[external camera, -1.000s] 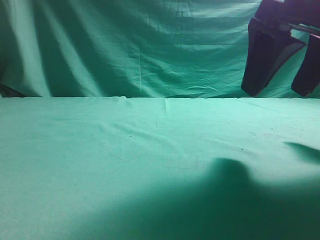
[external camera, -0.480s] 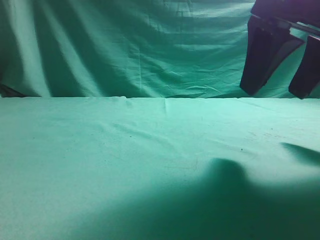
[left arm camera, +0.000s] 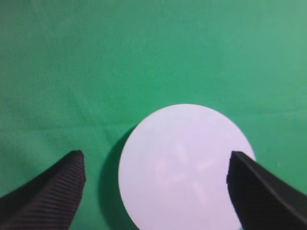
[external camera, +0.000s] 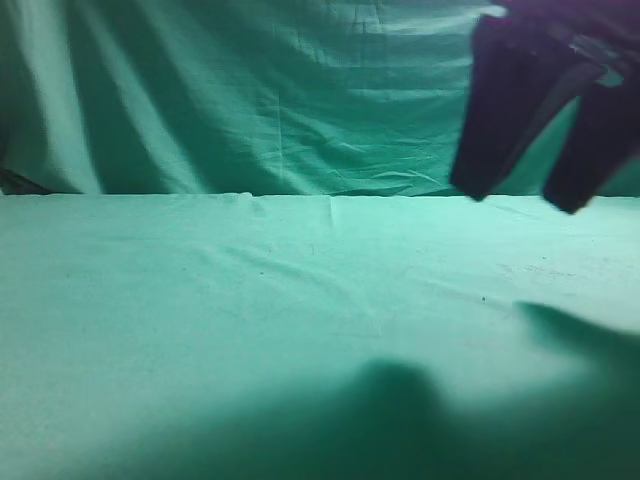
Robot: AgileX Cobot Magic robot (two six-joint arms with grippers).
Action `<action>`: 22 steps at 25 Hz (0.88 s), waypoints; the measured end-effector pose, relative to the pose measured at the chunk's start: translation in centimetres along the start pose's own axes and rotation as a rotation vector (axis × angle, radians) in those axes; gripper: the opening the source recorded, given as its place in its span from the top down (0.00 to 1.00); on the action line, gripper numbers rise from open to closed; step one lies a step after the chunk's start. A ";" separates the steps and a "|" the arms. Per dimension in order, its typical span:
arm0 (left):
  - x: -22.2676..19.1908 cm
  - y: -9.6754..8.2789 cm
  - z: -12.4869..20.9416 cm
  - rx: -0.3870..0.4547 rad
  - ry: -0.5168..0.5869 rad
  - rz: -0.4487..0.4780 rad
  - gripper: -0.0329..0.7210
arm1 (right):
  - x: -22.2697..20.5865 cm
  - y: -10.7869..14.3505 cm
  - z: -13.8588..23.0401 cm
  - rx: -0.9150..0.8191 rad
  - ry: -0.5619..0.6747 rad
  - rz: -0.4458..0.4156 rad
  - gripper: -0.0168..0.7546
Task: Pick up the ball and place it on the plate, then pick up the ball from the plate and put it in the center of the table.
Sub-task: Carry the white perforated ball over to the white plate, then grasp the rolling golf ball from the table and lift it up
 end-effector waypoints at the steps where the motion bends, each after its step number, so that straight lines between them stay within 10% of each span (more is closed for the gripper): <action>1: 0.5 -0.2 0.0 -0.003 0.000 0.008 0.22 | -0.2 1.4 -0.1 0.059 0.007 -0.027 0.14; 8: 2.8 -1.3 -0.4 0.004 -0.010 0.051 0.22 | -1.3 9.1 -0.2 0.337 0.002 -0.133 0.14; 22: 3.3 -1.5 -0.7 0.025 -0.029 0.061 0.22 | -5.4 11.4 -0.5 0.457 -0.036 -0.174 0.14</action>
Point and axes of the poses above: a point on each arm's last joint axis where the gripper is mounted, x pointing back along that axis away from the gripper, y along the wrist's bending axis when the last joint is at zero, z = x × y, the point moved 7 cm from there along -x, pointing out along that axis toward the gripper, and after that the axes turned 1 degree about -x, right-handed, at the moved point
